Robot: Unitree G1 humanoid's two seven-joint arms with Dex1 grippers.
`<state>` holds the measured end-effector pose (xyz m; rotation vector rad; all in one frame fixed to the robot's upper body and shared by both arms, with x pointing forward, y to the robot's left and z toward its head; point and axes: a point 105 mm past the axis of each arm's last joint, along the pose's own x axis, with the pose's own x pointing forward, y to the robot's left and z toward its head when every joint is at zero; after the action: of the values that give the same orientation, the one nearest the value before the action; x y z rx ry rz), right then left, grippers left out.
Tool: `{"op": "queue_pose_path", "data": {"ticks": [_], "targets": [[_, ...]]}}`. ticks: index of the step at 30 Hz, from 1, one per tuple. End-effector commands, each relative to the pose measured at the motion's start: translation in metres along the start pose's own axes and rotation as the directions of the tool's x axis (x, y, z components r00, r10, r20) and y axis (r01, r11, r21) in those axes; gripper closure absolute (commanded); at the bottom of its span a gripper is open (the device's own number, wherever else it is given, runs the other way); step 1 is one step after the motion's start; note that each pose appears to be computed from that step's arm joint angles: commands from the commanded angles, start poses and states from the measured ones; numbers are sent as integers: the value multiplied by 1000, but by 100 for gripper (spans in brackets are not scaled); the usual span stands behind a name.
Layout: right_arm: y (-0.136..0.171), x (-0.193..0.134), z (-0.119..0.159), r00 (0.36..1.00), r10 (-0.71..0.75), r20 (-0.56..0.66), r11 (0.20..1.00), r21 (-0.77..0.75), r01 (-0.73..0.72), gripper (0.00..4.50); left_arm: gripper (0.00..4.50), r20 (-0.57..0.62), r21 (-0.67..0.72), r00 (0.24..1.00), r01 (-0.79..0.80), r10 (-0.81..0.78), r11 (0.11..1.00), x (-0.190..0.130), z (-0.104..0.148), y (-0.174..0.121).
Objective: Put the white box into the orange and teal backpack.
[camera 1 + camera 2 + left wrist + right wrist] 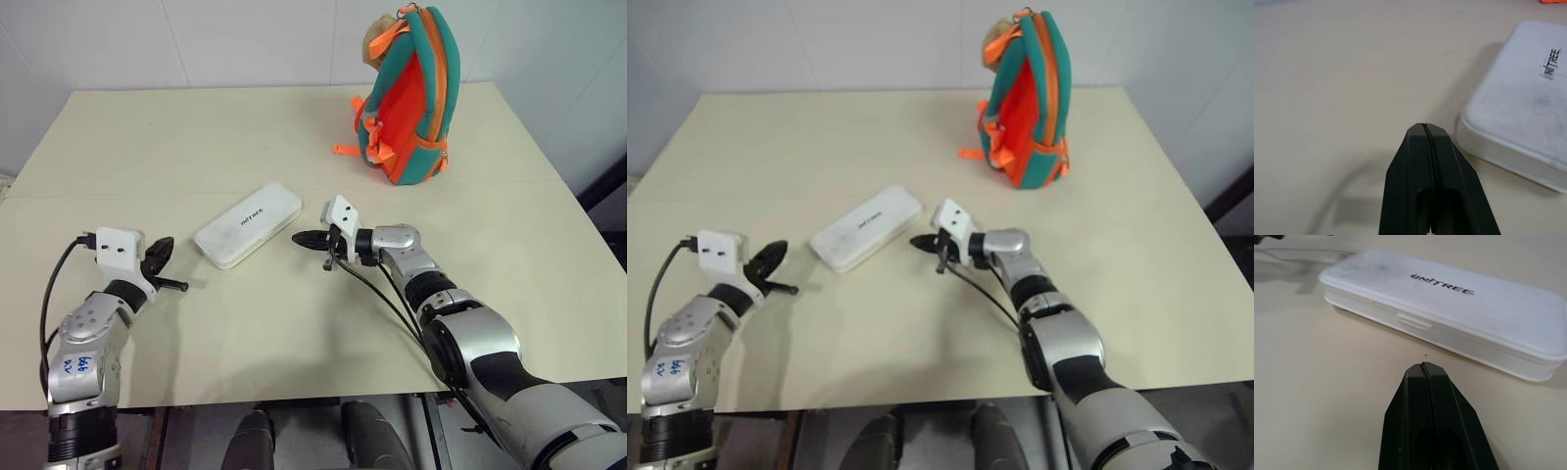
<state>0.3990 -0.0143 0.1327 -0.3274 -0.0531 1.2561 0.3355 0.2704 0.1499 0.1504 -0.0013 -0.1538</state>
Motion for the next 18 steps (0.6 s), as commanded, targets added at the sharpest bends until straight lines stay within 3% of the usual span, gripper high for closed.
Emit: {"op": "queue_pose_path", "data": {"ticks": [1, 7, 18], "targets": [[-4, -8, 16, 997, 5, 80, 999, -46, -2, 448, 450, 10, 42, 997, 71, -71, 997, 28, 12, -1], [-3, -25, 27, 991, 1, 137, 997, -80, 10, 448, 450, -77, 112, 984, 171, -163, 979, 81, 17, -7], [13, -43, 51, 980, -36, 196, 995, -84, 53, 448, 450, -212, 78, 905, 391, -368, 917, 120, 18, -42]]}}
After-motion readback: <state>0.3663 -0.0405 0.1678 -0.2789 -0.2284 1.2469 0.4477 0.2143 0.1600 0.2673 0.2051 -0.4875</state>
